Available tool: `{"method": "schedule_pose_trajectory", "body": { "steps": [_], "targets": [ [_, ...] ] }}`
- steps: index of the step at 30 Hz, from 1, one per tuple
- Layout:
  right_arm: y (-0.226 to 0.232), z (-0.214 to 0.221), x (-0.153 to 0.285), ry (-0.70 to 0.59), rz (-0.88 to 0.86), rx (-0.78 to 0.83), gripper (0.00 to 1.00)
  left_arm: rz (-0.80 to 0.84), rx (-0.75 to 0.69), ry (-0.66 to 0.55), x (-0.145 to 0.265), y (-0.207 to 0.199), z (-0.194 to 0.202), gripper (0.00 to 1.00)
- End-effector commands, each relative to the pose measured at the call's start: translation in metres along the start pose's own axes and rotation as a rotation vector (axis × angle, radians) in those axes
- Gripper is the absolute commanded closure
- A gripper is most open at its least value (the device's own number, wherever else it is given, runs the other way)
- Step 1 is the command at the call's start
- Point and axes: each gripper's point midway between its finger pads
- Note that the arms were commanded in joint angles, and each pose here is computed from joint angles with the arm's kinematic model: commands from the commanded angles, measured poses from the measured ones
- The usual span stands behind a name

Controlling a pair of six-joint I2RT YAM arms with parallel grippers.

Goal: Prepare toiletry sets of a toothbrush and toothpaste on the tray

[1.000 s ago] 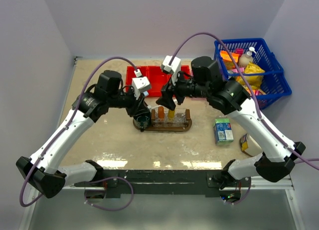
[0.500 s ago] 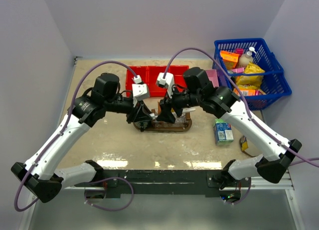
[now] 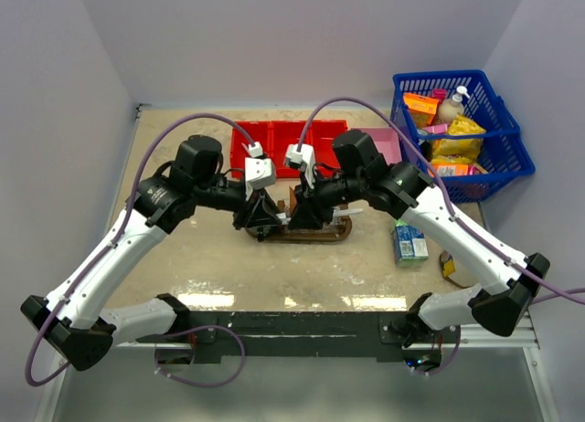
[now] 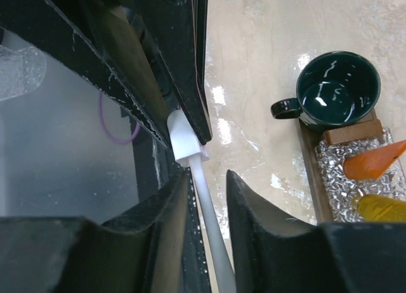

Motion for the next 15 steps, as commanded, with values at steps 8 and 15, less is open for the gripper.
{"method": "schedule_pose_trajectory", "body": {
  "steps": [8, 15],
  "targets": [
    [0.011, -0.011, 0.001, -0.070, -0.048, 0.050, 1.00, 0.012, -0.026, -0.037, -0.005, -0.001, -0.008, 0.92],
    [-0.009, -0.004, 0.004, -0.160, 0.095, 0.046, 1.00, -0.127, 0.076, -0.123, 0.001, 0.014, -0.022, 0.23]
  ]
}}
Point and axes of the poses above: each gripper's point midway between its finger pads, its own x axis back along the fingers, its own y axis along the line the jaws close on, z = x × y, and after that the axes turned 1 degree about x, right-handed
